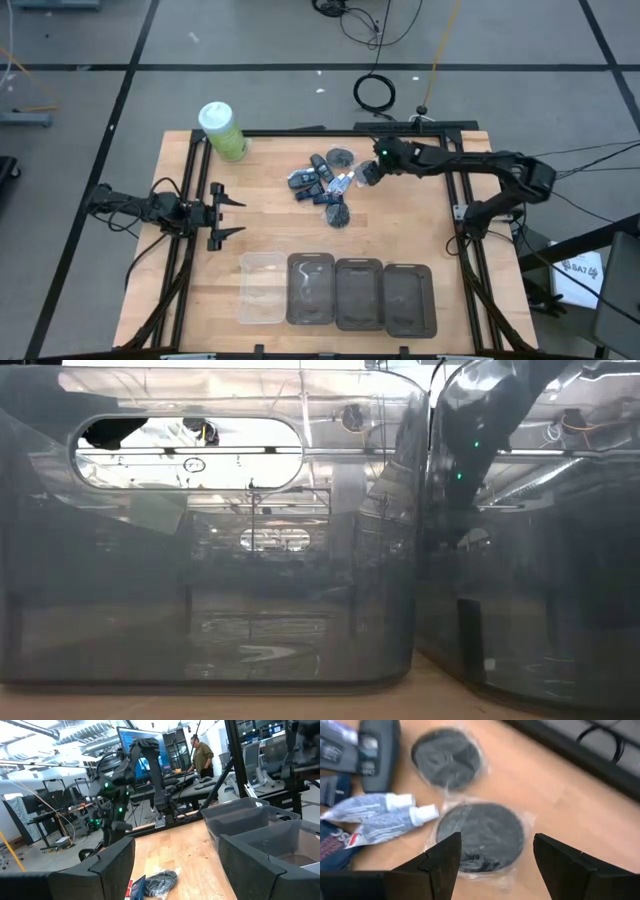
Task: Pick & Place Travel size toiletries
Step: Put the top right black hairbrush into the right black bin
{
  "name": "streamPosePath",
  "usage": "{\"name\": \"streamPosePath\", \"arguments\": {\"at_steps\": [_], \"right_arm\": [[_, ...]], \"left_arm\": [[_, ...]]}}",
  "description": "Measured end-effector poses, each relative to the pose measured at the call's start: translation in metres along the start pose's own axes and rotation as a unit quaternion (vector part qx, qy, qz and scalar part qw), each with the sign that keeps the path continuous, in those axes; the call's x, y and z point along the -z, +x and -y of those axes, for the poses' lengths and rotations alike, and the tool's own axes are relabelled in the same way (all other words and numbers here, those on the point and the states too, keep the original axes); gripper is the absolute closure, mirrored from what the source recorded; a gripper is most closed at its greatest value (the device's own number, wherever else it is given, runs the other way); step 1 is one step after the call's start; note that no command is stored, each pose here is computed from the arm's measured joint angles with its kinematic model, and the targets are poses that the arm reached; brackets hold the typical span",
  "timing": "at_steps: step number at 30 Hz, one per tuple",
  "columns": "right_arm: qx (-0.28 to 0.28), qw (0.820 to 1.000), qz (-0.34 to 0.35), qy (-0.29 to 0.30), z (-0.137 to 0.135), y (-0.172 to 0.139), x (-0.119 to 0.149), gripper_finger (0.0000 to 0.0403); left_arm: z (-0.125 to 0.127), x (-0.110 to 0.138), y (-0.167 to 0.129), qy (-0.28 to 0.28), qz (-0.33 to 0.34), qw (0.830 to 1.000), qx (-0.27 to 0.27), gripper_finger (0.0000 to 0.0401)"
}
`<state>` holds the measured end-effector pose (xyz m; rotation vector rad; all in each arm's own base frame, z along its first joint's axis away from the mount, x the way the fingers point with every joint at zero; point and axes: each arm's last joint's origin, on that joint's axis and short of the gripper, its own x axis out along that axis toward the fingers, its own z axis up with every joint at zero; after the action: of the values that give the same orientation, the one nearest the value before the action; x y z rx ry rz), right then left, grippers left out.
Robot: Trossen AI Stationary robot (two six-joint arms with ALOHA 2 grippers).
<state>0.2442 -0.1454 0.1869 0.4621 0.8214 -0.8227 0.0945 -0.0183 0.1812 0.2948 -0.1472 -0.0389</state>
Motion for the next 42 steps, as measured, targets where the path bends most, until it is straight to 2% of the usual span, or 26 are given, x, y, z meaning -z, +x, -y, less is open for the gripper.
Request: {"name": "streamPosePath", "arguments": {"at_steps": [8, 22, 28, 42], "right_arm": [[0.009, 0.999, -0.045, 0.017, -0.002, 0.026, 0.011, 0.0167], [0.025, 0.996, -0.079, 0.017, 0.000, 0.045, 0.020, 0.0188], [0.025, 0.996, -0.084, 0.016, 0.000, 0.045, 0.021, 0.0217], [0.026, 0.996, -0.088, 0.012, 0.000, 0.045, 0.022, 0.0319]], "left_arm": [[0.000, 0.000, 0.000, 0.000, 0.000, 1.000, 0.000, 0.0118], [0.000, 0.000, 0.000, 0.000, 0.000, 1.000, 0.000, 0.0118], [0.000, 0.000, 0.000, 0.000, 0.000, 1.000, 0.000, 0.0118], [0.000, 0.000, 0.000, 0.000, 0.000, 1.000, 0.000, 0.0118]]}}
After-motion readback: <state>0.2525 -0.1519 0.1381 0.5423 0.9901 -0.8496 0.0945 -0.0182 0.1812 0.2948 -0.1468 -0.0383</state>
